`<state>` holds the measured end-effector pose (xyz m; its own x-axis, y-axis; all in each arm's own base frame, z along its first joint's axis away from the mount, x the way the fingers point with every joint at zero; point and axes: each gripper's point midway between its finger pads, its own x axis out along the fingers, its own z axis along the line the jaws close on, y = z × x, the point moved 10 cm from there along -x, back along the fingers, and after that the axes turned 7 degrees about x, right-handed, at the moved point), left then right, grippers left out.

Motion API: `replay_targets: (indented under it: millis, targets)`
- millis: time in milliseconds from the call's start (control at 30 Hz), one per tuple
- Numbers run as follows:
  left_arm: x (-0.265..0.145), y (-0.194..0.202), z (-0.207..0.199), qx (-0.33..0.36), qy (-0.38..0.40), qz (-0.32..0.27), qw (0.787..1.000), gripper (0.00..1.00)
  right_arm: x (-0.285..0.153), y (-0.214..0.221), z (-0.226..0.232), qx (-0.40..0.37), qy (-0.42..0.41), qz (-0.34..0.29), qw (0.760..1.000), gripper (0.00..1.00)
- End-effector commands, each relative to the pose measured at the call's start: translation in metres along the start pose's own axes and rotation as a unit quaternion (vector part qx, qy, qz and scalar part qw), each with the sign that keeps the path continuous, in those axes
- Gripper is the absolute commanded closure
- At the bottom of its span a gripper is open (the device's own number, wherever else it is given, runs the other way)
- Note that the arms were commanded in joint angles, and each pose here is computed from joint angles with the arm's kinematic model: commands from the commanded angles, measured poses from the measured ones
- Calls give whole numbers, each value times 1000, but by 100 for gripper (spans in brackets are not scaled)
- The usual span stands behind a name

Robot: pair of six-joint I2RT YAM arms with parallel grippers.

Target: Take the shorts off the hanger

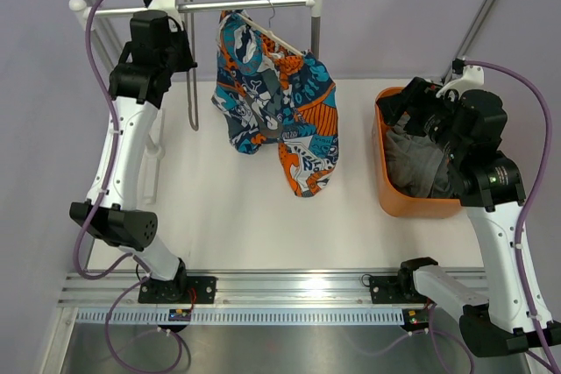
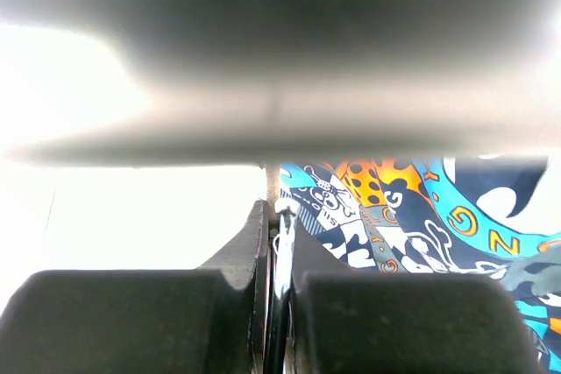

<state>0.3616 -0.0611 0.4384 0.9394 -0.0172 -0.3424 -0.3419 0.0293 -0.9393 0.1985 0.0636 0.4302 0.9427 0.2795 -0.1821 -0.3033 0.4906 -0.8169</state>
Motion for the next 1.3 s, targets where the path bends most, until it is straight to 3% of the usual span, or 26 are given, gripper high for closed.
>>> replay_targets:
  millis: [0,400,600,933,1267]
  targets:
    - [-34,-27,5,-15,9,-76,997,100,-3,-3,3,-4,-17,-11,1000,14]
    - [-74,-9,12,-4,8,-80,997,100,3,2,1,0,-19,-5,1000,14]
    - [-79,-30,12,-1,13,-111,994,100,2,-1,3,-1,-24,-7,1000,14]
    - [-44,-64,5,0,23,-149,989,100,11,-3,1,-13,-13,-2,1000,14]
    - [14,-51,2,24,6,-112,993,100,20,-4,-1,-22,-7,3,1000,13]
